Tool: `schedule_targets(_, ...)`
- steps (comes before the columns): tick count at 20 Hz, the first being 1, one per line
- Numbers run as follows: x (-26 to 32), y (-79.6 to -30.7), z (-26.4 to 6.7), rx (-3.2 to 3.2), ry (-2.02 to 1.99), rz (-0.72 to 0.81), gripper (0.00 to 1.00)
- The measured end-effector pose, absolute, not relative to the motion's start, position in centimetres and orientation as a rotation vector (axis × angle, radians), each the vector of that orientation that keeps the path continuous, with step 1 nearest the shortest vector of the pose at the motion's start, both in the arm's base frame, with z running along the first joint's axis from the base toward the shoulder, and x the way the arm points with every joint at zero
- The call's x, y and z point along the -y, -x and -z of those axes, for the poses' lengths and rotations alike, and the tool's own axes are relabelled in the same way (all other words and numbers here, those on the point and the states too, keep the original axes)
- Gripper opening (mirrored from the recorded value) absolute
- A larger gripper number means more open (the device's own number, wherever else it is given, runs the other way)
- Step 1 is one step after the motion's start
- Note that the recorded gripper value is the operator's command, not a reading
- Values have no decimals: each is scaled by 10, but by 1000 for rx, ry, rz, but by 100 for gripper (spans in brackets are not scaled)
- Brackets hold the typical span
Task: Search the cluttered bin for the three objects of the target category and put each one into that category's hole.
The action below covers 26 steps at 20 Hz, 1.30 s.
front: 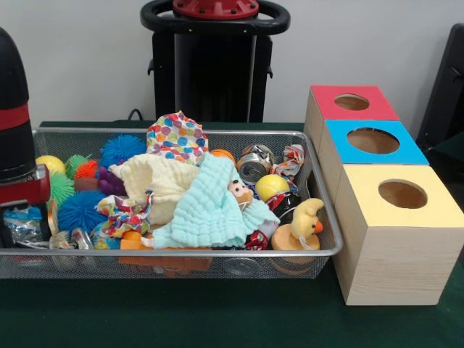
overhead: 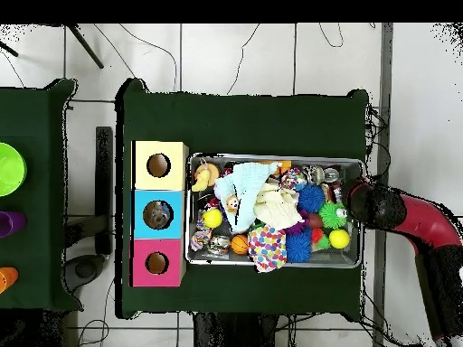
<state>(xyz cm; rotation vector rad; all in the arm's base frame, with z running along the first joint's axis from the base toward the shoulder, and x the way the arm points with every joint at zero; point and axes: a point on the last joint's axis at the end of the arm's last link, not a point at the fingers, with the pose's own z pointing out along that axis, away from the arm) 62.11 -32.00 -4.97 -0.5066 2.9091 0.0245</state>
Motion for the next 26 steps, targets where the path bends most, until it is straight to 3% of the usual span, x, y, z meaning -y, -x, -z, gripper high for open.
schedule_targets(26,320,-606,44,-2950,561,49,100)
